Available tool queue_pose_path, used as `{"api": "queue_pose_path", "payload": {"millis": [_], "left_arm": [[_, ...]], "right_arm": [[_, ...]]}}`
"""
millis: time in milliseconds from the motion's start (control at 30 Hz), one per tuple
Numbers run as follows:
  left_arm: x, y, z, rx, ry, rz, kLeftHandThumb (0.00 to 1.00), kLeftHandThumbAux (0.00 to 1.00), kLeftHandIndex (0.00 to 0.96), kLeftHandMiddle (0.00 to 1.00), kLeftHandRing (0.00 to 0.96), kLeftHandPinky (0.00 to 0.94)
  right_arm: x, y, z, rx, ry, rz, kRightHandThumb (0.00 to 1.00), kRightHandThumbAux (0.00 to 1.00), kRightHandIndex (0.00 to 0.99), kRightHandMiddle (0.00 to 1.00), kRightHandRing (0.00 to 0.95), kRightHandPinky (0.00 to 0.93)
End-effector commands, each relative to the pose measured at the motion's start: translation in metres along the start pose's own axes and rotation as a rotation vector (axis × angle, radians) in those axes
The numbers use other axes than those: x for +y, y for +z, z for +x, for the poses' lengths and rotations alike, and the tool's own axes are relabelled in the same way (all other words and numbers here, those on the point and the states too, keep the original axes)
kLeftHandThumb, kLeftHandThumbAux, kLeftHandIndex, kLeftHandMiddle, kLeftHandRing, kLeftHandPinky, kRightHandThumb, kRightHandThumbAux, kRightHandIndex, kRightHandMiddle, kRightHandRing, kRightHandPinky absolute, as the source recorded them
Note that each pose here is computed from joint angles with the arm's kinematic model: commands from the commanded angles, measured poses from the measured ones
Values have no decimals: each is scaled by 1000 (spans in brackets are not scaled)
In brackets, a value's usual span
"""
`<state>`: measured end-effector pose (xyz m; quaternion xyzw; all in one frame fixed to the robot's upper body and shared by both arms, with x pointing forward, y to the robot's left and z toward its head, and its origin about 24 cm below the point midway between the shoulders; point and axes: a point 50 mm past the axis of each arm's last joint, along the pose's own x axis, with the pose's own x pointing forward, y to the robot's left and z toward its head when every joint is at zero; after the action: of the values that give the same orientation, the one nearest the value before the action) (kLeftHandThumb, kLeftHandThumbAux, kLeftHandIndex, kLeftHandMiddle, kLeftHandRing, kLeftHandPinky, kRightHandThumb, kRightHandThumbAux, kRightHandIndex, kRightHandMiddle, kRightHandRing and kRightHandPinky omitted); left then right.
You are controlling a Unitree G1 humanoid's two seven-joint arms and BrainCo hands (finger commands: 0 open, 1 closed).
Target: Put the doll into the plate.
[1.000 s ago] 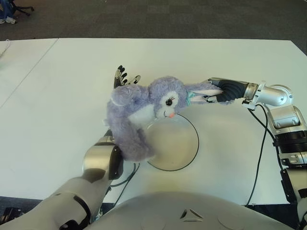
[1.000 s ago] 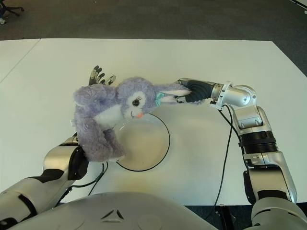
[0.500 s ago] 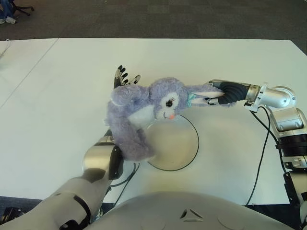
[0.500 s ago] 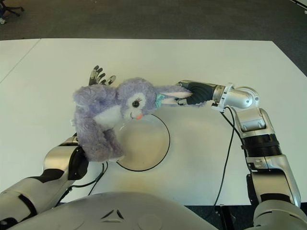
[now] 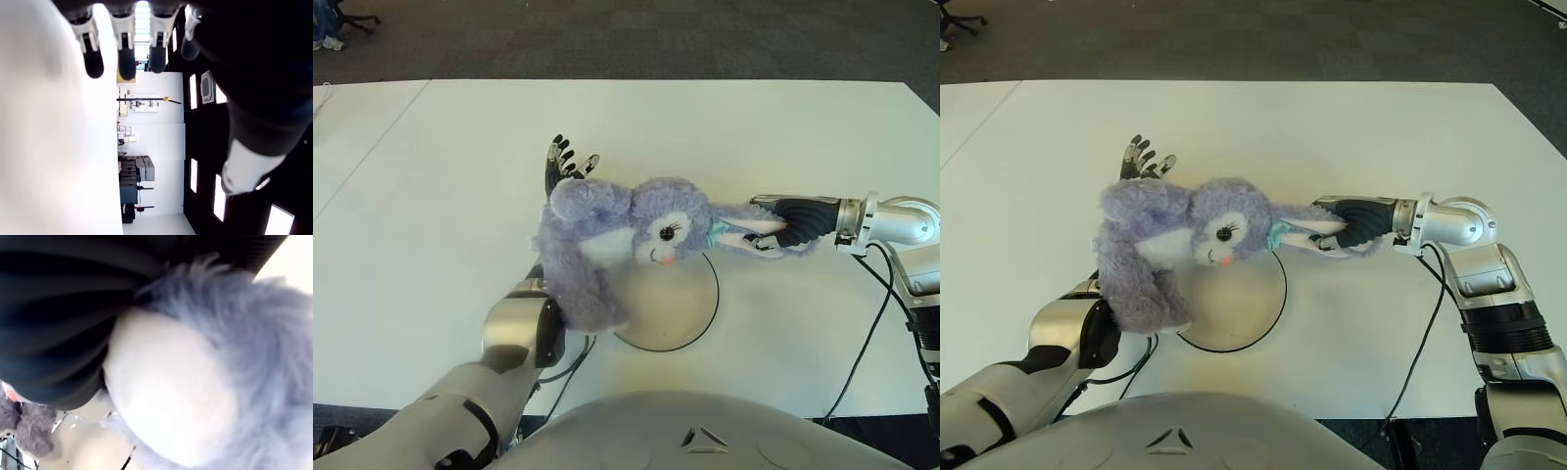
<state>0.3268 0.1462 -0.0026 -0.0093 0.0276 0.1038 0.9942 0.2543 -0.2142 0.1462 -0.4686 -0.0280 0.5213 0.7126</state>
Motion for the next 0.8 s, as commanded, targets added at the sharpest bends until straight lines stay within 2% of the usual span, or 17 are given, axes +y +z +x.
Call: {"api": "queue_pose_path", "payload": {"millis": [33,800], "left_arm": [[6,-72,-51,339,14,30,32,751,49,122,141,163],[9,-72,-51,332,18,51,37,746,54,126,143,160]], "right_arm": [[9,4,0,-3,82,8,694,721,438,864,862,865],[18,6,-5,48,240,47,696,720,438,873,857,860]]}}
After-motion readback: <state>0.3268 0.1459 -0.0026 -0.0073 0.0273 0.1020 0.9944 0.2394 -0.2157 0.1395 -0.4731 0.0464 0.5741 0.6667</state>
